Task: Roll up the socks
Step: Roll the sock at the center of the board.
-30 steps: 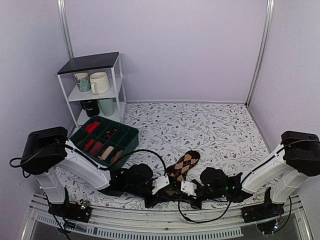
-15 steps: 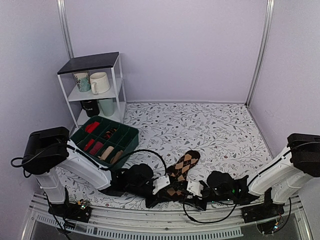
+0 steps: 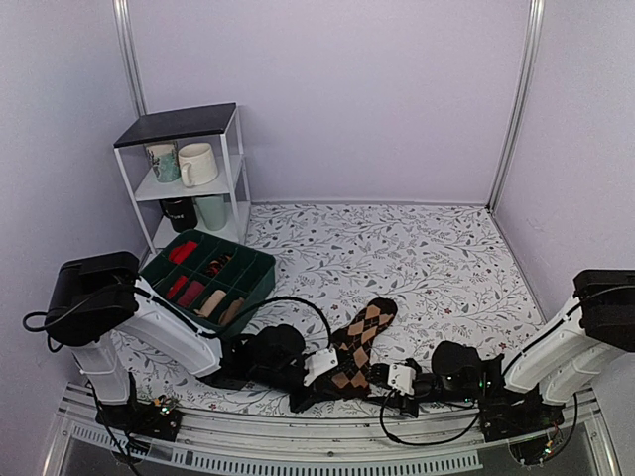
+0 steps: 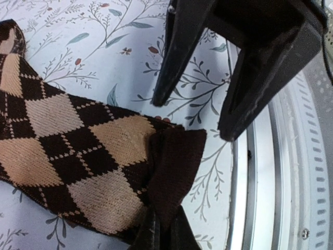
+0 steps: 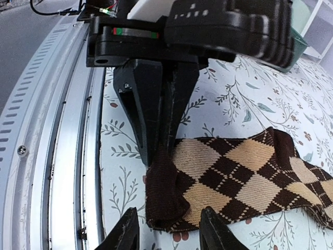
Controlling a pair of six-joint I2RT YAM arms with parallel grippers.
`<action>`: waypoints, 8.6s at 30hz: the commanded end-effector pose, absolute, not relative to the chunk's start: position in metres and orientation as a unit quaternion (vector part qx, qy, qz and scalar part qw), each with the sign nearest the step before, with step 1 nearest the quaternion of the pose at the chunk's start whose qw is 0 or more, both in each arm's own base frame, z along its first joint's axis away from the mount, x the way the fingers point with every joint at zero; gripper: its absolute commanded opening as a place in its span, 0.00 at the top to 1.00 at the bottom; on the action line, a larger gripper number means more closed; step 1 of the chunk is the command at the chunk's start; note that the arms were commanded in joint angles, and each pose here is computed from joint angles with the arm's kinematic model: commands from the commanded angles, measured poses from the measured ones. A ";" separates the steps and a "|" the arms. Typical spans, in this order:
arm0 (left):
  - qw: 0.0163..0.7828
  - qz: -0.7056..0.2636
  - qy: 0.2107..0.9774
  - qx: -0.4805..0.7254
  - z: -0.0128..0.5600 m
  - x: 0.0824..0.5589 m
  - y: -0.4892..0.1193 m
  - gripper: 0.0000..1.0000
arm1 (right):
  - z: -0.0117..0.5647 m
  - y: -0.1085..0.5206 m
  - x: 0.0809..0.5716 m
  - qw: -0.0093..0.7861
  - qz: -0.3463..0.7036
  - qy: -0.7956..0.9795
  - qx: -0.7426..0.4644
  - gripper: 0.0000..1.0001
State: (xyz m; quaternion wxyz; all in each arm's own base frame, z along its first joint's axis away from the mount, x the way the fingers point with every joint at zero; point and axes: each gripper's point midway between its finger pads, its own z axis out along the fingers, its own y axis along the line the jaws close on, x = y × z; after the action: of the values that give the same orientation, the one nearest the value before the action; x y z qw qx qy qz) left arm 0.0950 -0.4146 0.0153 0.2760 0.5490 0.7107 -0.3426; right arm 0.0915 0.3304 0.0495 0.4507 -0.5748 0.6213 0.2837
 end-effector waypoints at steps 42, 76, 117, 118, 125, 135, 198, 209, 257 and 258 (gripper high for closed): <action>0.638 -0.227 0.585 0.447 0.155 0.171 -0.376 0.01 | -0.002 0.319 0.070 0.249 0.369 0.759 -0.476 1.00; 0.470 -0.231 0.473 0.709 0.040 0.074 -0.403 0.34 | -0.016 0.325 0.076 0.061 0.449 0.827 -0.335 1.00; 0.485 -0.180 0.531 0.671 0.044 0.105 -0.411 0.41 | -0.022 0.304 0.079 0.042 0.439 0.869 -0.225 1.00; 0.487 -0.184 0.525 0.674 0.047 0.102 -0.411 0.44 | -0.023 0.303 0.079 0.041 0.439 0.870 -0.222 1.00; 0.472 -0.195 0.509 0.692 0.038 0.089 -0.416 0.53 | -0.022 0.300 0.079 0.036 0.438 0.874 -0.206 1.00; 0.451 -0.207 0.493 0.715 0.028 0.079 -0.432 0.55 | -0.023 0.300 0.078 0.034 0.437 0.875 -0.206 1.00; 0.109 -0.276 0.722 0.625 -0.046 0.075 -0.384 1.00 | 0.059 0.324 0.081 0.481 0.259 0.661 -0.514 0.61; 0.088 -0.276 0.725 0.625 -0.058 0.071 -0.379 1.00 | 0.036 0.328 0.069 0.446 0.265 0.661 -0.542 0.63; 0.450 -0.225 0.497 0.707 0.044 0.094 -0.441 0.61 | -0.023 0.287 0.067 0.127 0.370 0.873 -0.293 1.00; 0.449 -0.219 0.498 0.708 0.041 0.095 -0.441 0.61 | -0.022 0.286 0.067 0.127 0.372 0.873 -0.291 1.00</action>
State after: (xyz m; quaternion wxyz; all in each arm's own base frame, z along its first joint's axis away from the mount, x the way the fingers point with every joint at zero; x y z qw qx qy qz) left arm 0.0937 -0.4437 0.0580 0.4561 0.6936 0.4991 -0.2487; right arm 0.0869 0.3226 0.0228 0.2118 -0.2909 0.8275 0.4309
